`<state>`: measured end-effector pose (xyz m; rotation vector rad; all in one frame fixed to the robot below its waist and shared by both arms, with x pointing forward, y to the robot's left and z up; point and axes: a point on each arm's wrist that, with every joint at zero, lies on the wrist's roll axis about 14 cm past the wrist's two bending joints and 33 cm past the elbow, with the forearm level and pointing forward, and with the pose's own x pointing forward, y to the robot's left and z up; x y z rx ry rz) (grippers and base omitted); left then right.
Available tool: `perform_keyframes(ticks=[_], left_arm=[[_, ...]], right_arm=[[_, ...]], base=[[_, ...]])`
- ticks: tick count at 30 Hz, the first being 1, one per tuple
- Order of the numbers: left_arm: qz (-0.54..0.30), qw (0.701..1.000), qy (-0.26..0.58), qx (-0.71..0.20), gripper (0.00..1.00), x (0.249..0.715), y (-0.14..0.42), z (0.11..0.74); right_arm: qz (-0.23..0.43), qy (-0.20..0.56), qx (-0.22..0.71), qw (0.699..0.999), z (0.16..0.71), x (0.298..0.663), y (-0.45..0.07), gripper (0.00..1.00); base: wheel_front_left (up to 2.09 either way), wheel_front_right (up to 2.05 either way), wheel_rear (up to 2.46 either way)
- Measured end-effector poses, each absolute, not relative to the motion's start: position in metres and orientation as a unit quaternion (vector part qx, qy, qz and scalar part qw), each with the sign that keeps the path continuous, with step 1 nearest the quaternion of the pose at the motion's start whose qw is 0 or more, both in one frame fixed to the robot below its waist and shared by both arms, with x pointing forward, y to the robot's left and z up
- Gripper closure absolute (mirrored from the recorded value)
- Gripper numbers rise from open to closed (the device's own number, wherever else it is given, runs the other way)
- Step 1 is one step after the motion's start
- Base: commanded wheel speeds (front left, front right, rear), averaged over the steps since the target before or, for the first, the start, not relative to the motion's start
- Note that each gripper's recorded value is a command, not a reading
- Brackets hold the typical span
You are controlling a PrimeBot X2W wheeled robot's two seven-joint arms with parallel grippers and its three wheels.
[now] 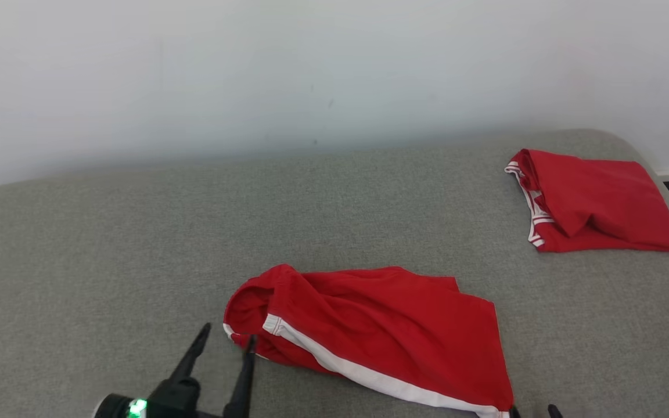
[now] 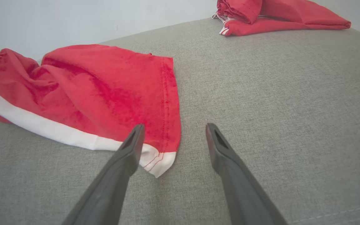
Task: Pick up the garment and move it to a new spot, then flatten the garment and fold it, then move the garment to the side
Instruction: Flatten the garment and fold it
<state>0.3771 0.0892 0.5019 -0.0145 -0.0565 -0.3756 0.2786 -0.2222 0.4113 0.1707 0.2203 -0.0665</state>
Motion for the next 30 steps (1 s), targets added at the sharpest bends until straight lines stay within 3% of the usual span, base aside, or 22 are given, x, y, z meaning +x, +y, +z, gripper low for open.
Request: perform_keyframes(ticks=[7, 27, 28, 29, 30], left_arm=[[-0.257, 0.966, 0.014, 0.009, 0.00, 0.384, 0.056, 0.476], [-0.302, 0.948, 0.099, 0.022, 0.00, 0.411, 0.033, 0.429], [-0.305, 0.947, 0.103, 0.023, 0.53, 0.411, 0.031, 0.428], [-0.305, 0.947, 0.103, 0.023, 1.00, 0.411, 0.031, 0.428], [-0.306, 0.947, 0.100, 0.017, 1.00, 0.415, 0.029, 0.431]], right_arm=[[-0.040, 0.148, 0.096, 0.984, 0.389, 0.278, -0.217, 0.00], [-0.042, 0.191, 0.118, 0.974, 0.365, 0.295, -0.203, 0.00], [-0.042, 0.191, 0.119, 0.974, 0.365, 0.296, -0.203, 0.35], [-0.042, 0.191, 0.119, 0.974, 0.365, 0.296, -0.203, 1.00], [-0.045, 0.188, 0.122, 0.974, 0.366, 0.299, -0.204, 1.00]], base=[[0.00, 0.00, 0.00], [0.00, 0.00, 0.00], [0.00, 0.00, 0.00], [0.00, 0.00, 0.00], [0.00, 0.00, 0.00]])
